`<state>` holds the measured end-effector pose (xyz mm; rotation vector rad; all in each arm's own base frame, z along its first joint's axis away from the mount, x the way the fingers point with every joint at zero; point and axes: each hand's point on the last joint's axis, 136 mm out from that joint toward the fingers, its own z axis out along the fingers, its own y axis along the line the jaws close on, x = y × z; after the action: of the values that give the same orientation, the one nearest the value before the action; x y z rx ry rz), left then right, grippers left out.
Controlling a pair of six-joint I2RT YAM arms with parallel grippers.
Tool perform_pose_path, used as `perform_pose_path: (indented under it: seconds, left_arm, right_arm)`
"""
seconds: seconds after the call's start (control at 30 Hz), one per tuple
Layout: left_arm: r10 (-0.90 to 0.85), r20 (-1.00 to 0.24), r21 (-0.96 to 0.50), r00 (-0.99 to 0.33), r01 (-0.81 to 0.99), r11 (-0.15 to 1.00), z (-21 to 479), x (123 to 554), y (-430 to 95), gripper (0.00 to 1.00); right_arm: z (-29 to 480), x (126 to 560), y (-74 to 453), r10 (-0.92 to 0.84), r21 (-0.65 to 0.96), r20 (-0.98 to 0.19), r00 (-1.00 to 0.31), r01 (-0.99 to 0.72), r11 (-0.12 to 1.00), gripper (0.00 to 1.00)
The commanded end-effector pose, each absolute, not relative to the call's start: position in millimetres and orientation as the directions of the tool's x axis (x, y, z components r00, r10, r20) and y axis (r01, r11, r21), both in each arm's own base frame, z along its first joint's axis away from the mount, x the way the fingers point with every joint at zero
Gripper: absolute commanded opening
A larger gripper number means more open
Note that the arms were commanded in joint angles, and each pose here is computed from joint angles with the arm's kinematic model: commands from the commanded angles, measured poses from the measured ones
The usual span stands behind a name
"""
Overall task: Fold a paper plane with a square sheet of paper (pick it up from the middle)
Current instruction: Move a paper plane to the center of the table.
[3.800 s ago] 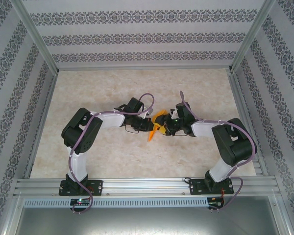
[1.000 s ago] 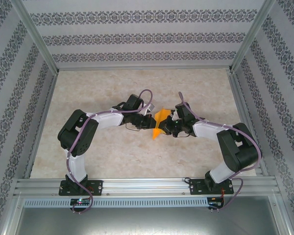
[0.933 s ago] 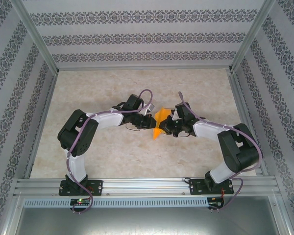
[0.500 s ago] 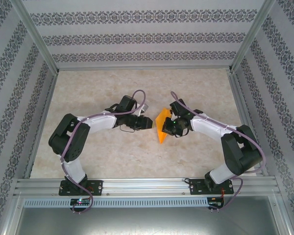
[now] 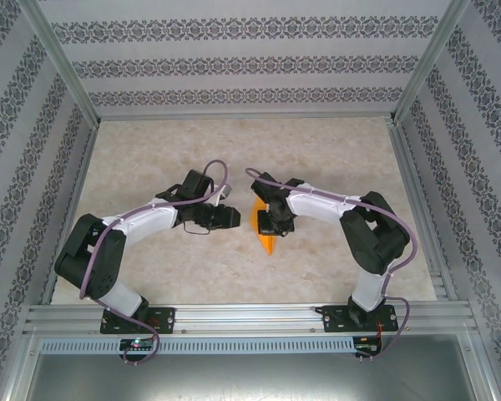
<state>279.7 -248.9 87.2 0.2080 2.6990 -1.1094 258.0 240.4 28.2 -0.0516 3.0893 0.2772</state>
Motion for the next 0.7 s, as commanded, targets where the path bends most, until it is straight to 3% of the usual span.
perform_pose_path:
  seconds: [0.0,0.67]
  left_arm:
    - [0.05,-0.259,-0.645,-0.964,0.212,0.734,88.8,273.3,-232.6,0.46]
    - [0.026,-0.229,-0.615,-0.973,0.165,0.771,79.2,255.7,-210.1,0.46]
  right_arm:
    - [29.1,259.9,231.4,-0.078,0.061,-0.058,-0.995,-0.081,0.995,0.04]
    - [17.0,258.3,241.7,-0.218,-0.184,-0.079,-0.973,-0.2,0.962,0.03]
